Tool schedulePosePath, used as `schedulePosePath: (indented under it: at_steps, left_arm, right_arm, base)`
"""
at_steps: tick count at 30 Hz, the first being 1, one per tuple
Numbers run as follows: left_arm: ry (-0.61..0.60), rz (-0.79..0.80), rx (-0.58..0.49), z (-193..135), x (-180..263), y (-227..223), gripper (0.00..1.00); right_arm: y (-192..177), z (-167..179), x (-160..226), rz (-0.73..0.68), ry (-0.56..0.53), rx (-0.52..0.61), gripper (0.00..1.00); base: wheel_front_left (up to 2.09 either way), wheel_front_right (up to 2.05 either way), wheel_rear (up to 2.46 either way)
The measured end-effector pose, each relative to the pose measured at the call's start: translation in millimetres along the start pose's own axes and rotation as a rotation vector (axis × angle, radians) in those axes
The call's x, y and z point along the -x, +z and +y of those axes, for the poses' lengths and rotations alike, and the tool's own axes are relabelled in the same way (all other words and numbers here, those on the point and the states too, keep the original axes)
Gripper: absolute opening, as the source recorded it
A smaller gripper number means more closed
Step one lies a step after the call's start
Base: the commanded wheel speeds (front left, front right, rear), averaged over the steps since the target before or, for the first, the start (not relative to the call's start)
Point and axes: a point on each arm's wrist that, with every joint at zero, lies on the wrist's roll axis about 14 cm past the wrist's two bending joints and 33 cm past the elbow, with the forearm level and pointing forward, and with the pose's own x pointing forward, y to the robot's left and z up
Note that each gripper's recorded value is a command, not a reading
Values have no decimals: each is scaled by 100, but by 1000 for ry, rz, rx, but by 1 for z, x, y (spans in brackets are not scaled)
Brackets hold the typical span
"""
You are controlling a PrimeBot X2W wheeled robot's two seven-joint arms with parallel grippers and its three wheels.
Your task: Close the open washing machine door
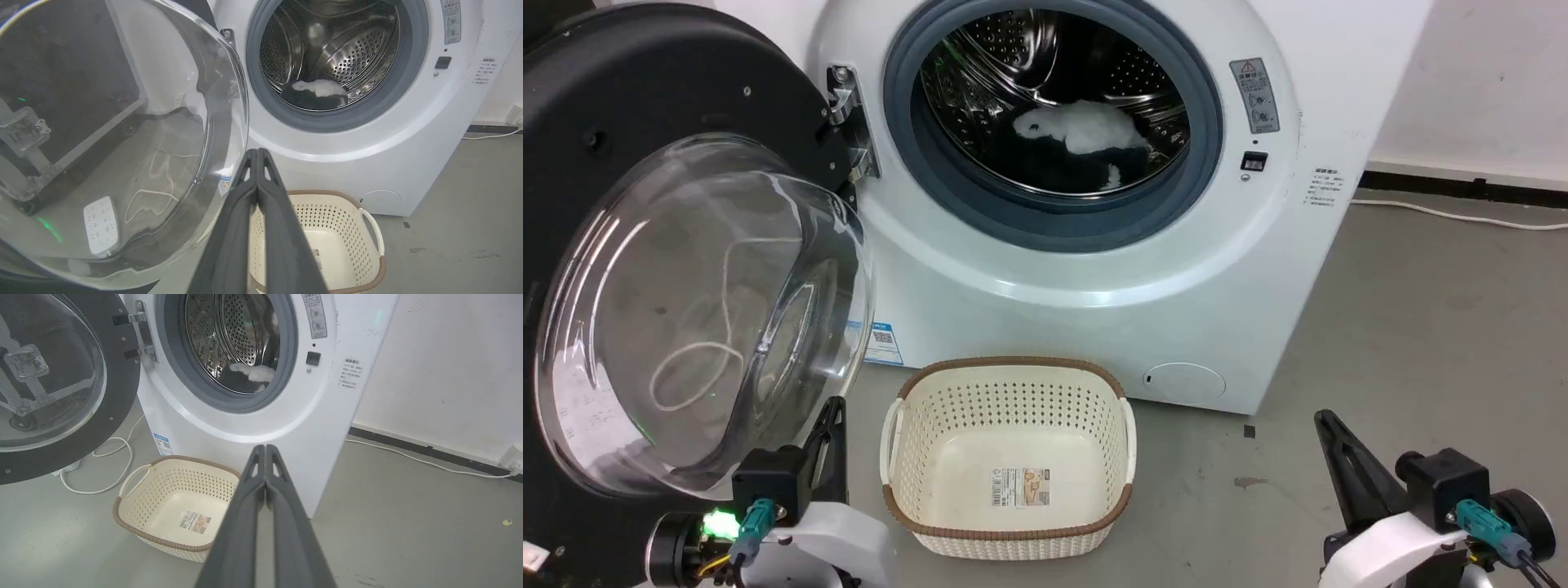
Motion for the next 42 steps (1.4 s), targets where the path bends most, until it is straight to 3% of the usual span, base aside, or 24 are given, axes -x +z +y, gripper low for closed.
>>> schedulePosePath:
  at_steps: [42]
  left_arm:
    - [0,0,0,0,0,0,0]
  right_arm:
    - [0,0,0,0,0,1,0]
  base:
    - [0,0,0]
